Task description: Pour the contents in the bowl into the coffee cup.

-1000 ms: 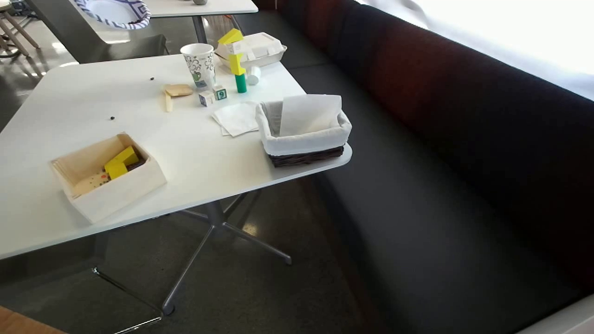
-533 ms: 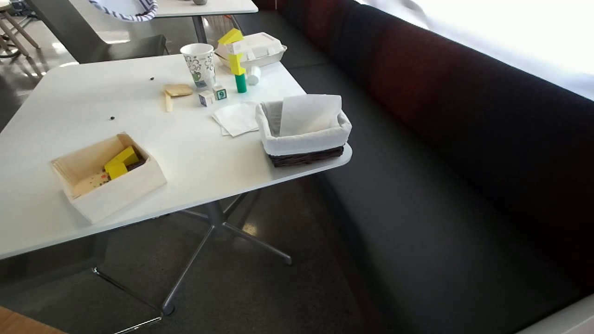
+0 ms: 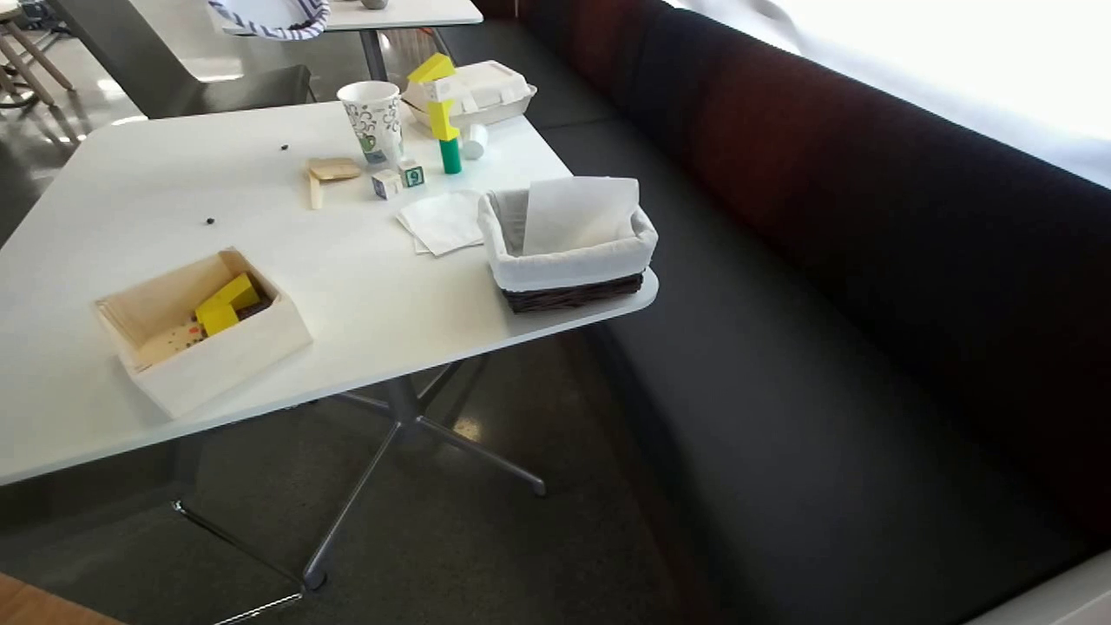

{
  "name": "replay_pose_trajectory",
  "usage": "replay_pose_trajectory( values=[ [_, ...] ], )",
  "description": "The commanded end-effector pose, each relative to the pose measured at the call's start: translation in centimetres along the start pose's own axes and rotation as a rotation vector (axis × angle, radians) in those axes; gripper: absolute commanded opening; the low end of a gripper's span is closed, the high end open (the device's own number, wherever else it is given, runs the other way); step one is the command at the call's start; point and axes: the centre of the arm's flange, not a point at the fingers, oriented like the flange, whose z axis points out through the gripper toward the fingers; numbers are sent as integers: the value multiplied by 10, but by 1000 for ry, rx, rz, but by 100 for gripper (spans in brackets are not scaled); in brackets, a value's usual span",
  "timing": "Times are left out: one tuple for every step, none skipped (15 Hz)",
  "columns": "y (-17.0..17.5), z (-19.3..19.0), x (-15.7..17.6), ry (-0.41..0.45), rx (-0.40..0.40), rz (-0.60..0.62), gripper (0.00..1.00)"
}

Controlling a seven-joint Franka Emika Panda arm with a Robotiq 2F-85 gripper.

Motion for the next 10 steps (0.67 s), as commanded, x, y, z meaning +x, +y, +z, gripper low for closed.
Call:
replay_pose_trajectory(
  values=[
    [5, 2, 25, -27, 43, 31, 2],
    [7, 1, 27, -27, 55, 34, 2],
    [9, 2, 30, -32, 72, 40, 2],
    [10, 2, 32, -34, 83, 47, 2],
    [11, 2, 34, -36, 99, 51, 2],
    [12, 2, 36, -35, 111, 55, 2],
    [13, 3, 39, -24, 121, 61, 2],
    [14, 3, 41, -20, 127, 67, 2],
    [15, 3, 45, -3, 130, 76, 2],
    [17, 1, 30, 1, 94, 68, 6]
  ],
)
